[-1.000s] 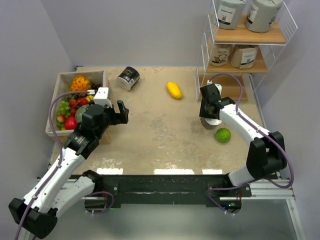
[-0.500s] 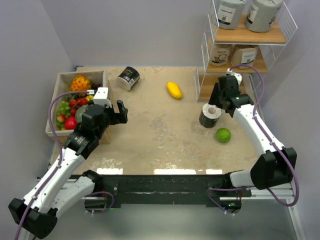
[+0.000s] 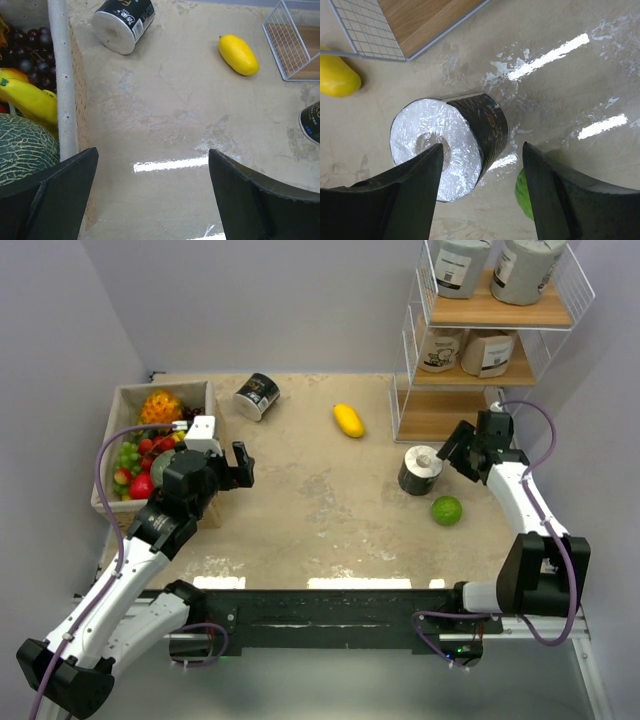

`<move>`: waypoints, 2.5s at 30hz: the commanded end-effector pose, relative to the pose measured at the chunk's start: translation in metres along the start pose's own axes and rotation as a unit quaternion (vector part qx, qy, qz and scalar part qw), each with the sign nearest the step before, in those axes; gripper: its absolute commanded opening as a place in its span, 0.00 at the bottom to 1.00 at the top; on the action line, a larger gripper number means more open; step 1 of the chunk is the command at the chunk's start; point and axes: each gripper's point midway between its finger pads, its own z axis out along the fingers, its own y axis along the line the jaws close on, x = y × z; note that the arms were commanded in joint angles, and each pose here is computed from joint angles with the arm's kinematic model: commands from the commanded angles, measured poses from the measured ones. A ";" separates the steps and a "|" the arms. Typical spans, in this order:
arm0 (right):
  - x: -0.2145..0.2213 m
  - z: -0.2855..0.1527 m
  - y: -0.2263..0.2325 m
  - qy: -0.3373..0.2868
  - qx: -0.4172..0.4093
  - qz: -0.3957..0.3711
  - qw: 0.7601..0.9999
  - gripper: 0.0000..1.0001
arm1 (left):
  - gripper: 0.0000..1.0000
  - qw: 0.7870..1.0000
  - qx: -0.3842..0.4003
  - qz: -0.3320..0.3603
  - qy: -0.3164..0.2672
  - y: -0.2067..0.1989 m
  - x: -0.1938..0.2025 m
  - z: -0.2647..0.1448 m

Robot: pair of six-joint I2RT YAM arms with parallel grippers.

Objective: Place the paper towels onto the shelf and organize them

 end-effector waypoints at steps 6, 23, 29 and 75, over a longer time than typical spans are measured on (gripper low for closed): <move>0.008 0.009 0.027 0.005 -0.097 0.022 0.995 0.68 | 0.97 1.000 -0.001 0.002 -0.017 0.001 -0.009 0.000; 0.030 0.025 0.012 0.026 -0.089 -0.014 0.996 0.66 | 0.97 1.000 -0.002 0.003 -0.013 0.001 -0.007 0.001; 0.029 0.029 0.016 0.024 -0.098 -0.007 0.995 0.57 | 0.97 1.000 -0.002 0.004 -0.012 0.001 -0.006 0.001; -0.164 0.053 -0.015 -0.290 -0.074 0.295 0.907 0.41 | 0.97 1.000 0.017 0.000 -0.018 -0.005 -0.009 -0.002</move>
